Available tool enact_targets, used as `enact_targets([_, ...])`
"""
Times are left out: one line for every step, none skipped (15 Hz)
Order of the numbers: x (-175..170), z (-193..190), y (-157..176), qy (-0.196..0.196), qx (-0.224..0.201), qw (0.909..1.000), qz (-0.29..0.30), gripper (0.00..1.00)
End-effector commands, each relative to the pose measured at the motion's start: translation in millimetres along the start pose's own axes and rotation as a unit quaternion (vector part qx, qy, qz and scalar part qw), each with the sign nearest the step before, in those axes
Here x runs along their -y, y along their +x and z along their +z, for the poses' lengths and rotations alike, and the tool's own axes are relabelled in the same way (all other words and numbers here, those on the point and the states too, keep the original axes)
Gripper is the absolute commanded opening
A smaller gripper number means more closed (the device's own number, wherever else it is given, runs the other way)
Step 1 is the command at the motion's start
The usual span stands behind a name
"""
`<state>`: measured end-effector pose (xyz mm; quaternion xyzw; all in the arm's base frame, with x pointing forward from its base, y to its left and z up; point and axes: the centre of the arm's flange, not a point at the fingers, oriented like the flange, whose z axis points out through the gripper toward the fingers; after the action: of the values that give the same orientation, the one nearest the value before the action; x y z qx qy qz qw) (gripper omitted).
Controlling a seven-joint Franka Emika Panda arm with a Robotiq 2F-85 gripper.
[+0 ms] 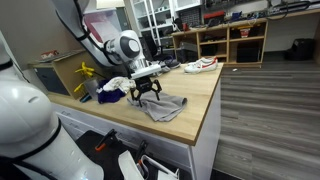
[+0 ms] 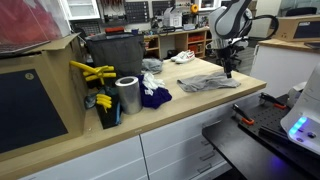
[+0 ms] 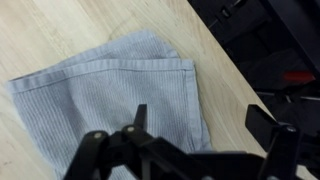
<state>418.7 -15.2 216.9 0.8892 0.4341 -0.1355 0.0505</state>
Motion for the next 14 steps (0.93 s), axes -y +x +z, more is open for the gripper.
enact_targets([-1, 7, 0, -0.008, -0.036, 0.9992, 0.018, 1.00])
enact_targets([-2, 9, 0, -0.020, -0.046, 0.9984, 0.028, 1.00])
enact_targets([-2, 9, 0, -0.032, -0.057, 0.9973, 0.034, 1.00])
enact_targets([-2, 9, -2, -0.043, -0.074, 0.9951, 0.050, 1.00])
enact_targets([-2, 8, -4, -0.047, -0.091, 0.9926, 0.065, 1.00])
enact_targets([-2, 6, -7, -0.054, -0.111, 0.9888, 0.084, 1.00])
enact_targets([-1, 4, -9, -0.057, -0.127, 0.9850, 0.102, 1.00])
enact_targets([1, 3, -11, -0.062, -0.144, 0.9807, 0.117, 1.00])
enact_targets([2, 2, -12, -0.063, -0.156, 0.9771, 0.130, 1.00])
enact_targets([2, 4, -10, -0.066, -0.165, 0.9740, 0.140, 1.00])
enact_targets([0, 6, -5, -0.068, -0.176, 0.9702, 0.152, 1.00])
enact_targets([-1, 8, 2, -0.065, -0.183, 0.9671, 0.164, 1.00])
enact_targets([-1, 9, 7, -0.062, -0.187, 0.9646, 0.175, 1.00])
enact_targets([-3, 10, 14, -0.060, -0.186, 0.9630, 0.186, 1.00])
